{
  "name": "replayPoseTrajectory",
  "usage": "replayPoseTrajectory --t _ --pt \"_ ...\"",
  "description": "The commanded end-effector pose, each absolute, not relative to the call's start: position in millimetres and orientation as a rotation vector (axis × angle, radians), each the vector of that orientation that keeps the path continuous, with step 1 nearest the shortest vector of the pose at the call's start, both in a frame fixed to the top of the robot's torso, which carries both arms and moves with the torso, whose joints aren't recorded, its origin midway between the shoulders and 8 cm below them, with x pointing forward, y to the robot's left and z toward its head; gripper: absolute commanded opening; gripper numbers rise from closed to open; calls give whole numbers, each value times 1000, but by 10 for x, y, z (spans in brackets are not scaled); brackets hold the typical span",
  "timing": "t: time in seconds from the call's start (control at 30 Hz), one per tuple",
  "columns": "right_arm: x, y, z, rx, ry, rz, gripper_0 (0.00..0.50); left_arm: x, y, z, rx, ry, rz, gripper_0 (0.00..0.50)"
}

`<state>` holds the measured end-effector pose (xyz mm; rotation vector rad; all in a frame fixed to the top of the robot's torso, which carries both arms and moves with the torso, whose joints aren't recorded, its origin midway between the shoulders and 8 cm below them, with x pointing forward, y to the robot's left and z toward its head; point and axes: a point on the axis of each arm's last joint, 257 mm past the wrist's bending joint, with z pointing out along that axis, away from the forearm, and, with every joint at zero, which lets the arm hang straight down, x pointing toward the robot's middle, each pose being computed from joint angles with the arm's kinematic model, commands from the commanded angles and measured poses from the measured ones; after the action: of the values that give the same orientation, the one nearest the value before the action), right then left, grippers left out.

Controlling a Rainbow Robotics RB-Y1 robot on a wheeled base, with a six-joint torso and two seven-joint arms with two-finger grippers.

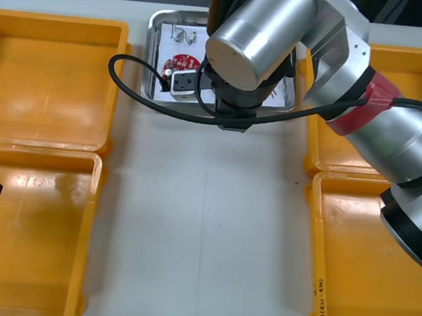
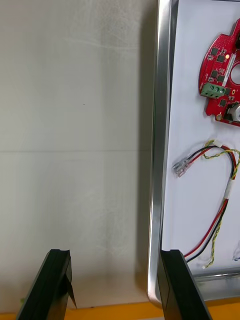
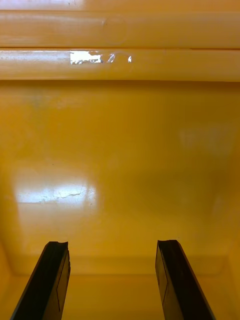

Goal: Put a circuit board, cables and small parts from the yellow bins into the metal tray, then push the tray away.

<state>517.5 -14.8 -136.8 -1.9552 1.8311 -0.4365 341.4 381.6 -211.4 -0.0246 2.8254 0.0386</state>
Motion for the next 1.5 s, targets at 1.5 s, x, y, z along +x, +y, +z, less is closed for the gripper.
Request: replayPoseTrajectory --t 1.5 --pt "3674 -2798 -1488 -661 2604 -72 500 3368 3838 -2105 36 2820 38 500"
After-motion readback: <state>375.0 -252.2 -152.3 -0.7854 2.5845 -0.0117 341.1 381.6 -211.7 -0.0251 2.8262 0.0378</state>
